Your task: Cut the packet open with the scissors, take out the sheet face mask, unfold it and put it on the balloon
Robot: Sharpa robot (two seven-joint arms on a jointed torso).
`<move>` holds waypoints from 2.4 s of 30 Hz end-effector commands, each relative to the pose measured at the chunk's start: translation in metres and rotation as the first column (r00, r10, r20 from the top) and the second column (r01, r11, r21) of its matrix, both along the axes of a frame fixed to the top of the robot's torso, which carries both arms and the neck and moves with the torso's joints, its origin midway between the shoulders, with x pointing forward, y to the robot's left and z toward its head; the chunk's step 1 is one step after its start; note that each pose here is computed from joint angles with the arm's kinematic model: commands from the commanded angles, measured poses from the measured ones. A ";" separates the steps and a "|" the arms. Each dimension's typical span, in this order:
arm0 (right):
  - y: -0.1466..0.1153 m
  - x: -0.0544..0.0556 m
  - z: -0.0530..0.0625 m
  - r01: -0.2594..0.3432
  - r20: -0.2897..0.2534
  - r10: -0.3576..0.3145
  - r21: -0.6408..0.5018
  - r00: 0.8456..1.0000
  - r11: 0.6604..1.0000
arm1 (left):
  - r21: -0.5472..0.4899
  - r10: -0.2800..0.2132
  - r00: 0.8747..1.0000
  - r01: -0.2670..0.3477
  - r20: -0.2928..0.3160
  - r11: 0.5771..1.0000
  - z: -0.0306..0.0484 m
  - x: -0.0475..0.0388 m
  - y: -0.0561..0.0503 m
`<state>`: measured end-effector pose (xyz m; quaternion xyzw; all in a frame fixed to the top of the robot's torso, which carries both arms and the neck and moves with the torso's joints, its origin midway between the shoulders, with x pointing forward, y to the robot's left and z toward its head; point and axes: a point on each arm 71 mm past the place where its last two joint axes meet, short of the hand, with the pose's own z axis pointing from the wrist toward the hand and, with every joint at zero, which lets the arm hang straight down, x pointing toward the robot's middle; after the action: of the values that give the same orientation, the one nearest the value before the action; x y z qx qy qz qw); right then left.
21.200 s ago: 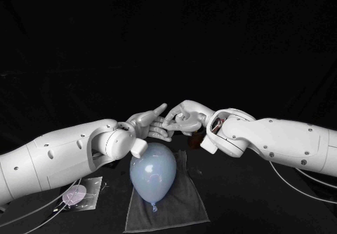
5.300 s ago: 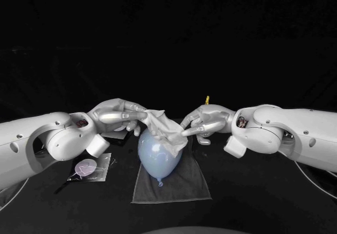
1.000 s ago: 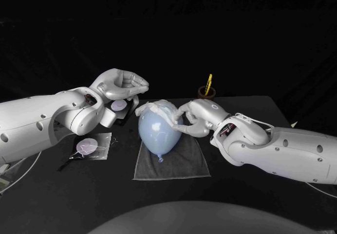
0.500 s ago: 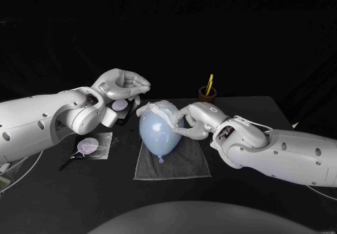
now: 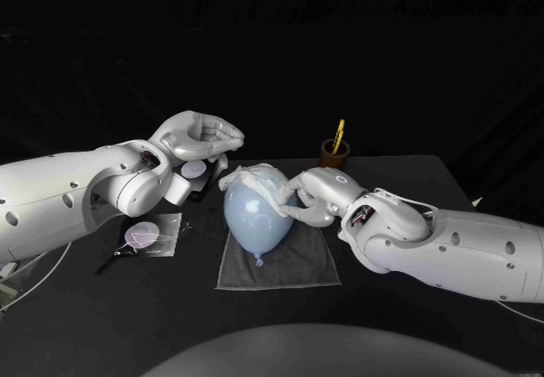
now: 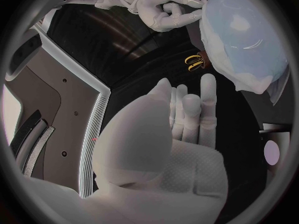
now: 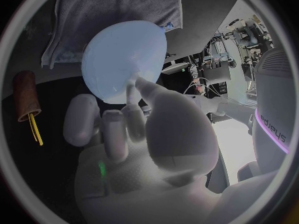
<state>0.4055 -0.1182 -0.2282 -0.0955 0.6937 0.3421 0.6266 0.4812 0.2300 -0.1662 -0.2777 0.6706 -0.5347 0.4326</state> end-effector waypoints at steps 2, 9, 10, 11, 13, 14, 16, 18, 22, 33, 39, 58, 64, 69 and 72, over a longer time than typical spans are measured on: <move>0.001 0.000 -0.002 -0.003 0.017 0.004 -0.042 1.000 0.999 | -0.015 -0.020 1.000 0.020 -0.004 1.000 0.0000 -0.0007 -0.003; 0.000 -0.001 0.000 0.000 0.035 0.001 -0.029 0.999 1.000 | -0.015 -0.020 1.000 0.020 -0.005 1.000 0.0000 -0.0007 -0.003; 0.000 -0.001 0.001 -0.002 0.039 0.002 -0.024 0.999 1.000 | -0.015 -0.020 1.000 0.020 -0.005 1.000 0.0000 -0.0007 -0.003; -0.001 -0.002 0.001 -0.003 0.044 0.004 -0.019 0.999 1.000 | -0.015 -0.020 1.000 0.020 -0.005 1.000 -0.0001 -0.0008 -0.003; -0.001 -0.002 0.002 -0.006 0.048 0.007 -0.011 0.999 1.000 | -0.015 -0.021 1.000 0.021 -0.006 1.000 -0.0001 -0.0008 -0.003; -0.001 -0.003 0.002 -0.009 0.050 0.009 -0.005 0.999 1.000 | -0.014 -0.021 1.000 0.021 -0.006 1.000 -0.0002 -0.0007 -0.003; -0.002 -0.003 0.003 -0.014 0.054 0.013 0.006 0.998 1.000 | -0.014 -0.022 1.000 0.022 -0.008 1.000 -0.0003 -0.0007 -0.003; -0.003 -0.004 0.004 -0.018 0.056 0.017 0.022 0.998 1.000 | -0.015 -0.022 1.000 0.022 -0.011 1.000 -0.0005 -0.0007 -0.003; -0.005 -0.005 0.006 -0.026 0.059 0.023 0.056 0.998 0.998 | -0.015 -0.023 1.000 0.023 -0.015 1.000 -0.0007 -0.0007 -0.003; -0.023 -0.007 0.009 0.012 0.033 -0.016 0.107 0.999 0.994 | -0.018 -0.033 0.999 0.032 -0.020 0.999 -0.0011 -0.0009 -0.004; -0.034 -0.004 0.003 0.064 -0.057 -0.060 0.075 0.997 0.995 | -0.021 -0.043 0.999 0.042 -0.019 0.999 -0.0012 -0.0014 -0.005; -0.035 -0.005 -0.013 0.181 -0.183 -0.165 0.072 0.969 0.981 | -0.023 -0.049 0.999 0.048 -0.022 0.999 -0.0026 -0.0019 -0.006; -0.032 -0.004 -0.014 0.201 -0.188 -0.179 0.104 0.966 0.974 | -0.024 -0.050 0.998 0.050 -0.023 0.998 -0.0028 -0.0020 -0.007; -0.028 -0.005 -0.011 0.193 -0.162 -0.170 0.139 0.972 0.971 | -0.024 -0.051 0.998 0.050 -0.023 0.998 -0.0029 -0.0021 -0.007; -0.026 -0.006 -0.011 0.189 -0.157 -0.166 0.146 0.974 0.971 | -0.024 -0.051 0.998 0.050 -0.024 0.998 -0.0030 -0.0021 -0.007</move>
<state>0.3993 -0.1437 -0.2412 0.0305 0.7254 0.3405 0.5975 0.4800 0.2252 -0.1694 -0.2760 0.6773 -0.5419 0.4141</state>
